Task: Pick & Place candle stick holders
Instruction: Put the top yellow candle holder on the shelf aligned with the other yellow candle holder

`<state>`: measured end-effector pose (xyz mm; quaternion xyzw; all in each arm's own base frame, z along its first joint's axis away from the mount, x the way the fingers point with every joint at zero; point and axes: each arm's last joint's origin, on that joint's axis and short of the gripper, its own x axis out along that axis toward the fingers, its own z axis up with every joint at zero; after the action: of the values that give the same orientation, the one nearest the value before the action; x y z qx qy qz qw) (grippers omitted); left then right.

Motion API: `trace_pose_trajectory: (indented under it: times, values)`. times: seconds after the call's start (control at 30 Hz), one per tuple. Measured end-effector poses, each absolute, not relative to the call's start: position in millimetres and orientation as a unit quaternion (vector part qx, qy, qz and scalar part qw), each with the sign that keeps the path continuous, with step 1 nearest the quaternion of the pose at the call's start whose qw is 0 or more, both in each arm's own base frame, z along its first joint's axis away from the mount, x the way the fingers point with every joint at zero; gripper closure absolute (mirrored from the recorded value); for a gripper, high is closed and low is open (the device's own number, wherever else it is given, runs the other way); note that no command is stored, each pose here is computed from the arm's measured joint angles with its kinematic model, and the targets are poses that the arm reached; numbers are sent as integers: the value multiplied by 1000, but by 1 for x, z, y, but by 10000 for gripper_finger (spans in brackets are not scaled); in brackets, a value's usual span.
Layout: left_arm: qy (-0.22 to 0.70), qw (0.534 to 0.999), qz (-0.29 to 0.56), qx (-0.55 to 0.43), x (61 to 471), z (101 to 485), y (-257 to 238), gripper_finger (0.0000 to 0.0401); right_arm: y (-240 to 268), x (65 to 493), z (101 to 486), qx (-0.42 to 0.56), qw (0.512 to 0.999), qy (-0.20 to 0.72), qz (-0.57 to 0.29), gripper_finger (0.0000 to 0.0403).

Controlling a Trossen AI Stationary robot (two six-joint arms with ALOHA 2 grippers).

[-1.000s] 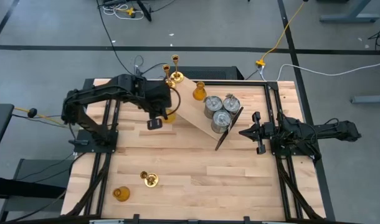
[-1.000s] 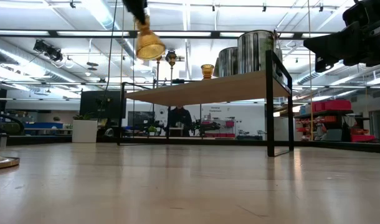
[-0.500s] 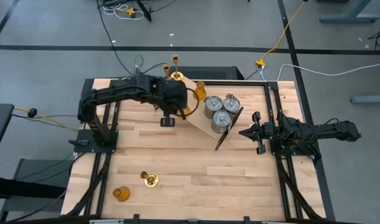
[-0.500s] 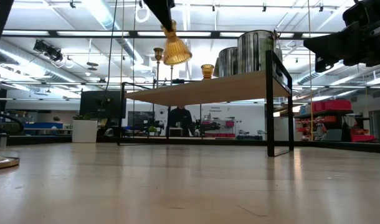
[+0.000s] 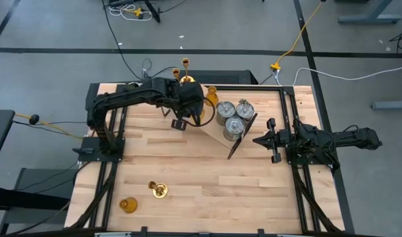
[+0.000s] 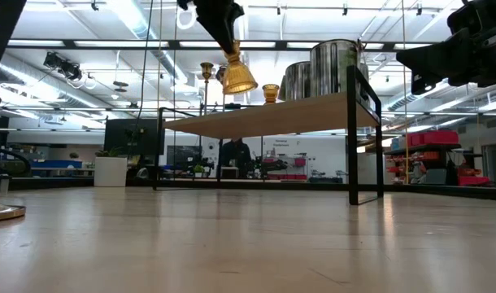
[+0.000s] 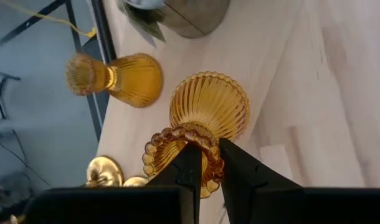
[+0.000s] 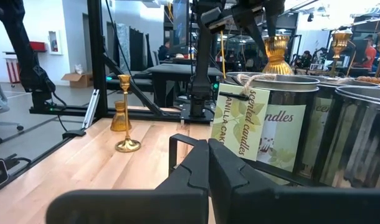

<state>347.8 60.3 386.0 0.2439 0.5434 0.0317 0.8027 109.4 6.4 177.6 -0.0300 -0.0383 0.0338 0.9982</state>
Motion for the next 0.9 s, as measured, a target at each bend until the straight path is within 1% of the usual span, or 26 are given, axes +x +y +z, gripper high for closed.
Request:
trace_pose_trajectory:
  times: [0.23, 0.4, 0.6, 0.9]
  values:
    - [549, 779, -7, 303, 347, 385, 69, 357, 6, 109, 178, -30, 998, -38, 34, 400]
    - [546, 773, -18, 323, 346, 385, 78, 357, 6, 109, 177, -30, 998, -38, 34, 400]
    - [539, 783, -28, 308, 355, 377, 91, 357, 6, 109, 177, -30, 998, -37, 34, 400]
    - [553, 775, -28, 304, 364, 360, 115, 357, 6, 109, 177, -30, 998, -36, 34, 400]
